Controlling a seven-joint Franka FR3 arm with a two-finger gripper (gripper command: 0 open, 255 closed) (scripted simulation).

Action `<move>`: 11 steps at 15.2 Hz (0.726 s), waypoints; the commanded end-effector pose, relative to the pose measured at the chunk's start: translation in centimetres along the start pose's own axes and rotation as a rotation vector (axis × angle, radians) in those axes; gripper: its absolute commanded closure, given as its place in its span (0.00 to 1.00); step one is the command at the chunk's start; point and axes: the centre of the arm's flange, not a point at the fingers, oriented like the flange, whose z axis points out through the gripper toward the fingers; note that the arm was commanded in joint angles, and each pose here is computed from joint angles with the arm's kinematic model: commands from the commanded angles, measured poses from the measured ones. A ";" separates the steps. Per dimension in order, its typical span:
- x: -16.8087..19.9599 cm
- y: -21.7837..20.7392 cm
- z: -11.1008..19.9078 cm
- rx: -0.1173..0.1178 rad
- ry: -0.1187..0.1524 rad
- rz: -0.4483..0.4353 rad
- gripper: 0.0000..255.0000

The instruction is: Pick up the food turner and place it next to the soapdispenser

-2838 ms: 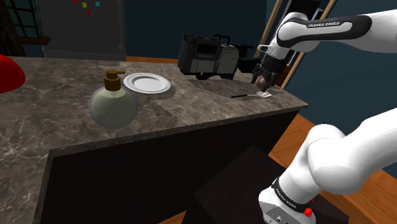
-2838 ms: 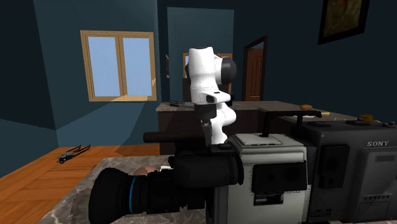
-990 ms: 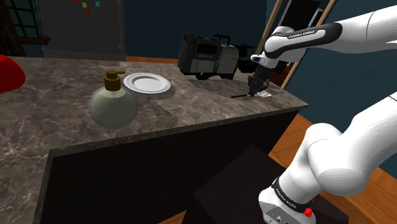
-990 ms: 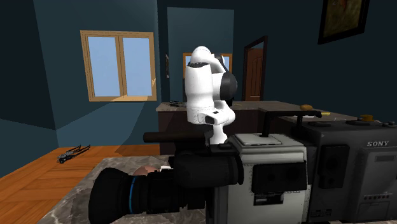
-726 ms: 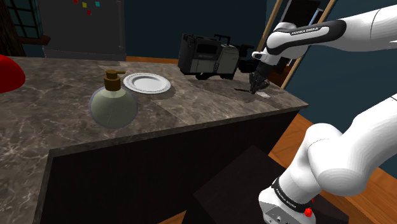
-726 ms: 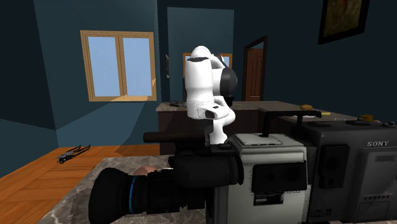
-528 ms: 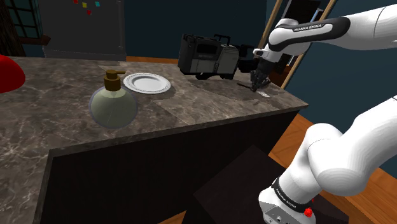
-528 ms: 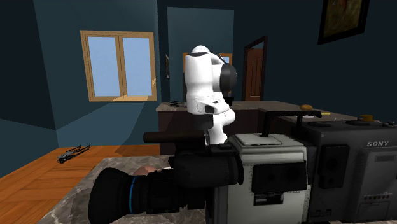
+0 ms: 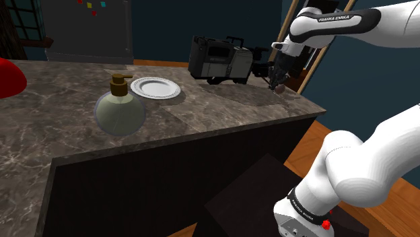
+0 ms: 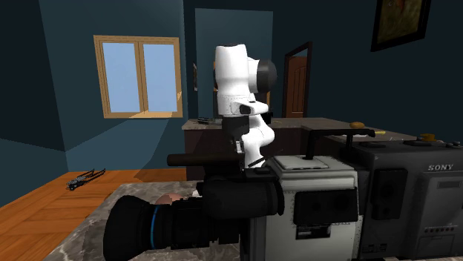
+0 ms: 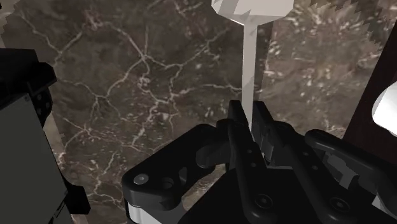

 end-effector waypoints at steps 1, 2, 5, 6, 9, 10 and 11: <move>0.1 0.0 -1.1 0.000 0.000 0.000 1.00; 0.1 0.0 -1.6 0.000 0.000 0.000 1.00; 0.2 0.0 -3.2 0.000 0.000 0.000 1.00; 0.2 0.0 -3.8 0.000 0.000 0.000 1.00; 0.3 0.0 -5.3 0.000 0.000 0.000 1.00; 0.4 0.0 -5.9 0.000 0.000 0.000 1.00; 0.4 0.0 -6.4 0.000 0.000 0.000 1.00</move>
